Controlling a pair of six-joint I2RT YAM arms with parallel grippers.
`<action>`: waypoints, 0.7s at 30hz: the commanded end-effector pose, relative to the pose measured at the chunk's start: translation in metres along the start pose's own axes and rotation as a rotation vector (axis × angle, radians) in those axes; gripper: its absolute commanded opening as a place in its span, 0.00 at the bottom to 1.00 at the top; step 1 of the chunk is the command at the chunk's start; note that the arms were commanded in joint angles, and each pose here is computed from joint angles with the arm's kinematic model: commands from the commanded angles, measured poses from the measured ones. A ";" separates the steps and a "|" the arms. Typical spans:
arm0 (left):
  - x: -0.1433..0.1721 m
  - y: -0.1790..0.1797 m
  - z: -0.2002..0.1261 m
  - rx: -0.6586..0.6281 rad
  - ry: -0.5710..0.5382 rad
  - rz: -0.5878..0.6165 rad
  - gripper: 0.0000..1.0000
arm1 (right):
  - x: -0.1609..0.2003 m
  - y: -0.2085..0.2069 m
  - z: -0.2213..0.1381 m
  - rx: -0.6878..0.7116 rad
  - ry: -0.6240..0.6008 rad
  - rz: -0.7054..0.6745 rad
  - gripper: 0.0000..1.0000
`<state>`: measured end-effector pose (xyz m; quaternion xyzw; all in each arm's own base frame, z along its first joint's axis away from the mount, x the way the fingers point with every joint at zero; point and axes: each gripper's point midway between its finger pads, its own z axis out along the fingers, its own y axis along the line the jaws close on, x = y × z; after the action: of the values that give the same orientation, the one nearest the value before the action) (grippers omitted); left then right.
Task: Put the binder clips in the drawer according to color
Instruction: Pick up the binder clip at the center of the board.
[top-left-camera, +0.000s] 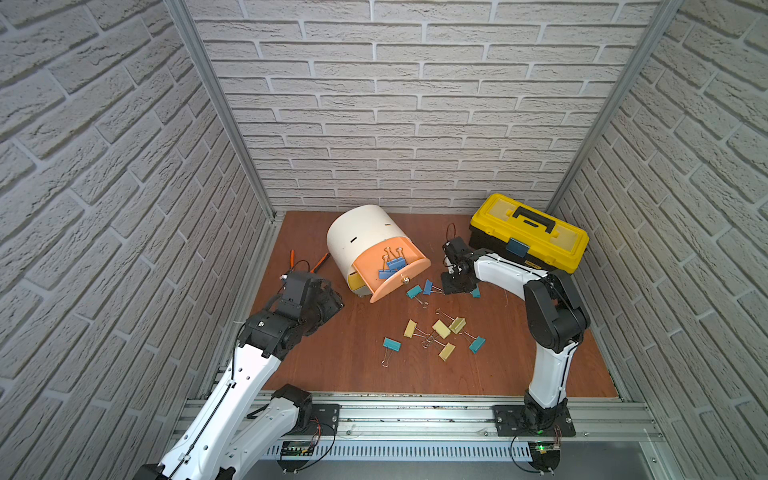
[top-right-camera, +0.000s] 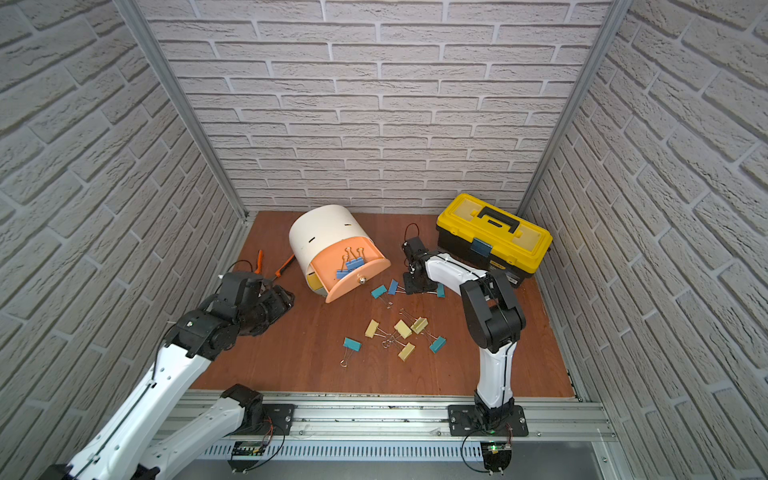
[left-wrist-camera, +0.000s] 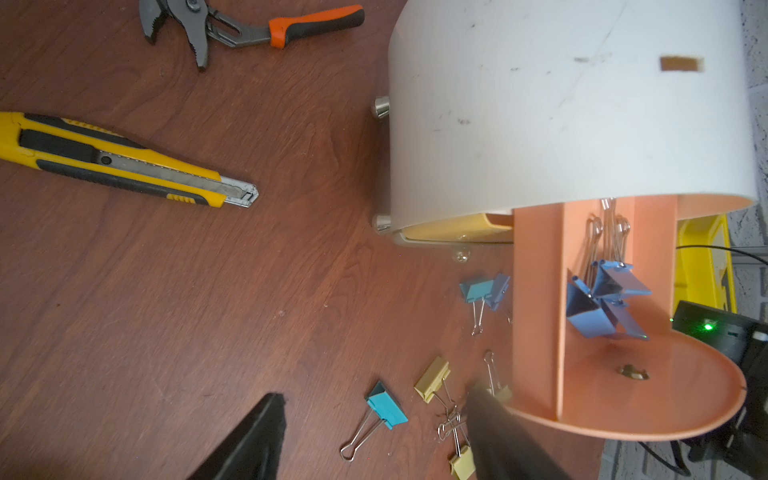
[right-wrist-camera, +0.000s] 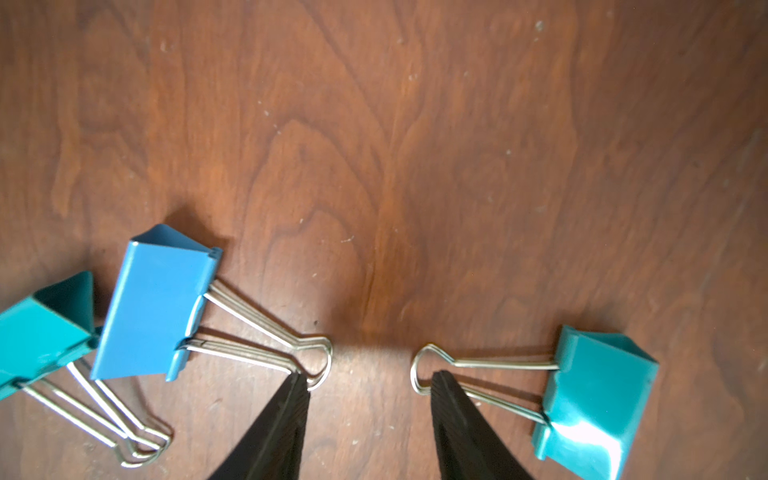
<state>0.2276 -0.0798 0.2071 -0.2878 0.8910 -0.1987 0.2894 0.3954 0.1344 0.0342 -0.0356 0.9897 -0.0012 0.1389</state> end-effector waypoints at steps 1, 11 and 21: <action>-0.007 -0.004 -0.008 0.013 -0.026 -0.005 0.73 | -0.012 -0.004 -0.004 0.026 -0.028 0.029 0.49; -0.007 -0.003 -0.011 0.009 -0.028 -0.002 0.73 | -0.008 -0.001 0.013 0.024 0.011 0.028 0.49; -0.007 -0.001 -0.011 0.005 -0.030 -0.006 0.73 | 0.005 -0.011 0.021 0.072 0.043 0.021 0.47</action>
<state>0.2232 -0.0776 0.2068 -0.2887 0.8923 -0.1953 0.2869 0.4028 0.1338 0.0227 -0.0275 0.9909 -0.0129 0.1311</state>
